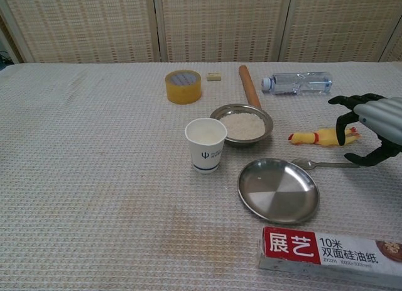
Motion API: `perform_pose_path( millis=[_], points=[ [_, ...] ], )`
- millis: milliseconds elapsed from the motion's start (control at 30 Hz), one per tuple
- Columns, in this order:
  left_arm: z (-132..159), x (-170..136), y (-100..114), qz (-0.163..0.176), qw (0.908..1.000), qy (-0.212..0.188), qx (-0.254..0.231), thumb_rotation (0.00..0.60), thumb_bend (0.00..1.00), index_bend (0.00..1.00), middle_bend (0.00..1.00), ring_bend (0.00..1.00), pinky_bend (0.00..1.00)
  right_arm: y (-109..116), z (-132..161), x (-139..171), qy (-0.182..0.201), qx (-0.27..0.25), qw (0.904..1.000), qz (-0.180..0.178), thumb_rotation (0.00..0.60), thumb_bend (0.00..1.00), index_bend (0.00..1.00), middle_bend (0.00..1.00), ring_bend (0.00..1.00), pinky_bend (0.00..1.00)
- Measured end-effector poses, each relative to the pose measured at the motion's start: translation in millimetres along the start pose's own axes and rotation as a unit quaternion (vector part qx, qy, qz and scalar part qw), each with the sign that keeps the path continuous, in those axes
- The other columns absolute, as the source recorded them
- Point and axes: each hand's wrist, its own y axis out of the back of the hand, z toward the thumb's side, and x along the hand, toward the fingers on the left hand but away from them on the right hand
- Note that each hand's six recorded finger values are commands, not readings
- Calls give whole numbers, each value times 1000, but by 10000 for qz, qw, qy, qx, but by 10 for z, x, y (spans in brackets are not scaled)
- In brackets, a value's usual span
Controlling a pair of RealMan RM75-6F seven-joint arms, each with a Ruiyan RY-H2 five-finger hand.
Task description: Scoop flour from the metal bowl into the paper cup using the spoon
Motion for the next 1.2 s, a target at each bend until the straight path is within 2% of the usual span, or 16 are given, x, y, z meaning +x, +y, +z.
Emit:
perform_pose_path(
  millis=[400, 667, 1200],
  points=[
    [-13, 4, 2, -9, 10000, 3, 4, 600, 418, 0, 0, 0, 91, -153, 179, -136, 129, 101, 9994, 298, 577, 267, 507, 25, 0, 0],
    [-22, 6, 4, -19, 10000, -8, -2, 600, 420, 0, 0, 0, 91, -177, 228, -165, 141, 133, 9992, 337, 596, 280, 534, 25, 0, 0],
    [-20, -4, 11, -28, 10000, -28, -2, 600, 438, 0, 0, 0, 91, -228, 251, -196, 116, 195, 9987, 448, 598, 284, 534, 25, 0, 0]
  ],
)
